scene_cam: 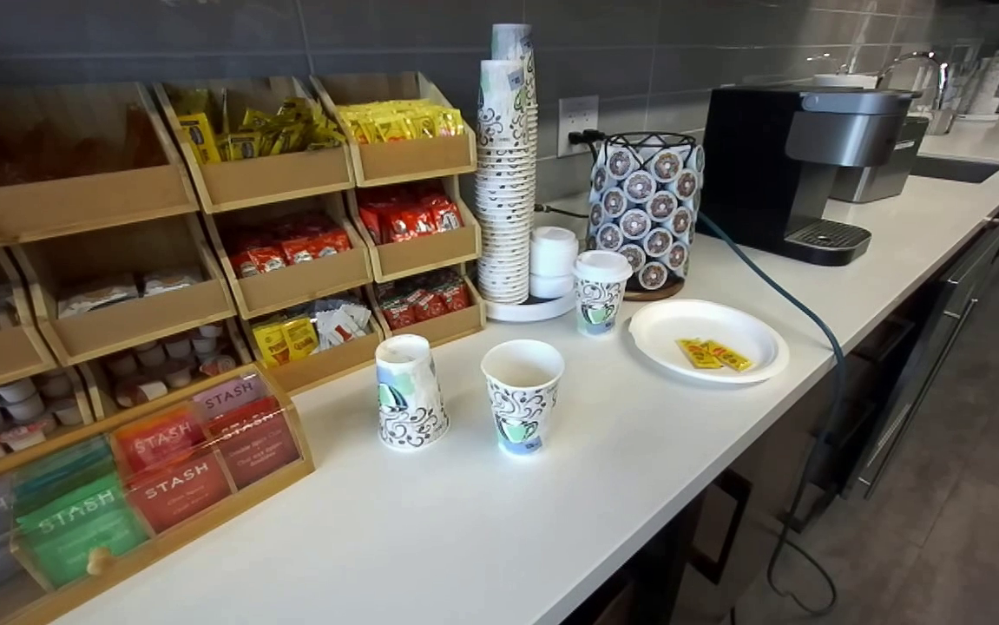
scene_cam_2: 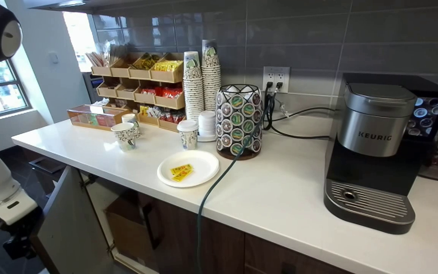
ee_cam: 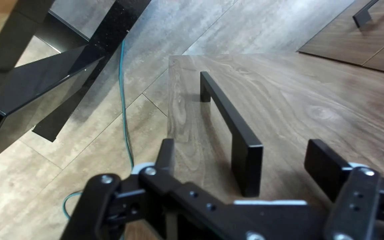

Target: Open the leftmost bottom cabinet door of the kitchen cabinet

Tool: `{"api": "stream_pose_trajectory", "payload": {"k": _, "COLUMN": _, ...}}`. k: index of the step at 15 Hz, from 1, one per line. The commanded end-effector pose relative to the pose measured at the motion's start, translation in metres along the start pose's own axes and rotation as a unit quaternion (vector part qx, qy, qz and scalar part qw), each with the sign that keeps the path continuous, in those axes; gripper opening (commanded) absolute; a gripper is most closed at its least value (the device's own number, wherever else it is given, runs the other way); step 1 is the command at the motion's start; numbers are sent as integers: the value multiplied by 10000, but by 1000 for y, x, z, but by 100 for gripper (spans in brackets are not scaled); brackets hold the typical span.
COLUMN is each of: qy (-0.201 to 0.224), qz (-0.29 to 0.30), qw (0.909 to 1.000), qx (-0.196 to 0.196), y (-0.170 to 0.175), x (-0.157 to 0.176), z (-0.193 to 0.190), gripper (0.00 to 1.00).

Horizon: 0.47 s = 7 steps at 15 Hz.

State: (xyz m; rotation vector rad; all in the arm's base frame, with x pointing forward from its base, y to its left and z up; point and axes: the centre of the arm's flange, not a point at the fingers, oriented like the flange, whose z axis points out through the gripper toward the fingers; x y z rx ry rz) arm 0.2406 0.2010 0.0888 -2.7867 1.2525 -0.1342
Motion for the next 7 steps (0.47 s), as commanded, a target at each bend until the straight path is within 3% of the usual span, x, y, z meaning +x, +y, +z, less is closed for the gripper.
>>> {"api": "stream_pose_trajectory", "payload": {"k": 1, "qy": -741, "qz": -41, "qw": 9972, "qx": 56, "y": -2, "x": -18, "z": -35, "gripper": 100}}
{"api": "stream_pose_trajectory", "payload": {"k": 2, "qy": 0, "qz": -2, "qw": 10000, "qx": 1, "y": 0, "x": 0, "z": 0, "gripper": 100}}
{"api": "stream_pose_trajectory", "payload": {"k": 7, "qy": -1, "qz": -2, "qw": 10000, "qx": 1, "y": 0, "x": 0, "z": 0, "gripper": 100}}
